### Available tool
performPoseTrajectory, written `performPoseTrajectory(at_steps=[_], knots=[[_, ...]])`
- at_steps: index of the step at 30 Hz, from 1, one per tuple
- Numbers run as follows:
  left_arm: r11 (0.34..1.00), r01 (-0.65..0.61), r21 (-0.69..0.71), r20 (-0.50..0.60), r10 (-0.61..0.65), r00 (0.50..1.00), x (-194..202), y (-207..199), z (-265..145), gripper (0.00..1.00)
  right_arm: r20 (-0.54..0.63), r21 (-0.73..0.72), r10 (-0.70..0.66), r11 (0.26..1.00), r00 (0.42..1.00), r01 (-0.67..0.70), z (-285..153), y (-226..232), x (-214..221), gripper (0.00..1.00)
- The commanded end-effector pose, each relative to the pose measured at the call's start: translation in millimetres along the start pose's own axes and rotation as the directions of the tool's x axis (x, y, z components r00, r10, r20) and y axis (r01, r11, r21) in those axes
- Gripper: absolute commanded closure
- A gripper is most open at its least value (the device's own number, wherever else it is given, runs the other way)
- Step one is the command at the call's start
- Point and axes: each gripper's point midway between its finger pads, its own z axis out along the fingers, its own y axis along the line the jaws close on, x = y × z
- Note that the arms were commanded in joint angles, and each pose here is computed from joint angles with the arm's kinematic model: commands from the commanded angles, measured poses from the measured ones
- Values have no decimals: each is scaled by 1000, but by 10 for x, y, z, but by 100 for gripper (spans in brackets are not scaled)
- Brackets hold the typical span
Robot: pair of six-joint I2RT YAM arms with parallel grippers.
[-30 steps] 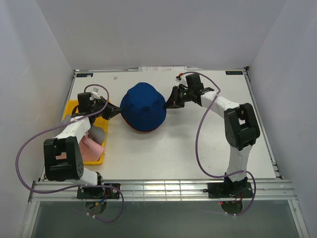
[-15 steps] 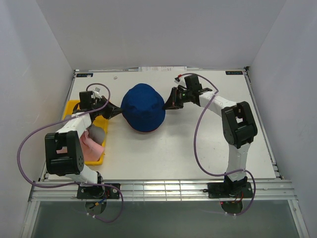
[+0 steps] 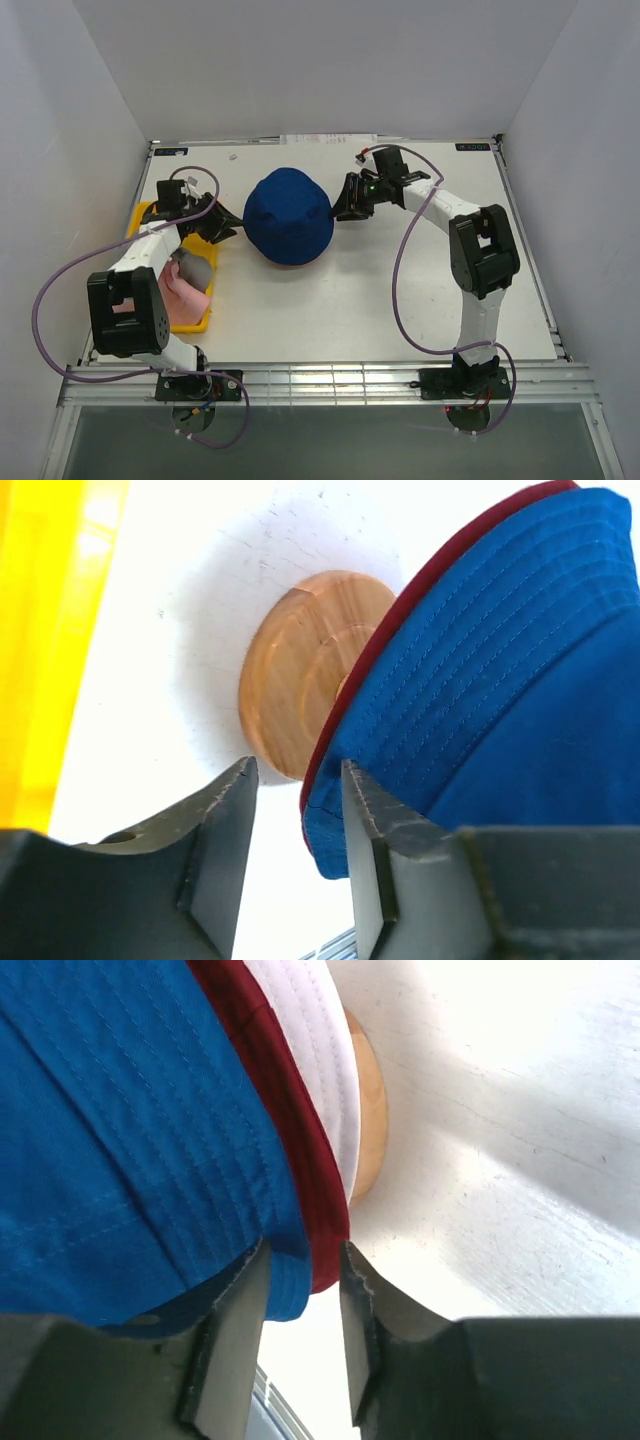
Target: Stack the hats
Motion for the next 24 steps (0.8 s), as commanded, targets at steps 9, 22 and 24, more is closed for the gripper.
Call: performPoseTrajectory(at_steps=[9, 22, 24], knots=[[992, -119, 47, 110, 114, 987, -262, -442, -438, 45, 97, 17, -97, 995, 991, 96, -371, 366, -281, 45], [942, 2, -337, 453, 160, 877, -619, -182, -1488, 45, 183, 24, -179, 984, 967, 178, -942, 589, -65, 32], [908, 73, -412, 489, 153, 859, -595, -21, -1661, 45, 187, 4, -181, 983, 965, 184, -1019, 639, 44, 32]])
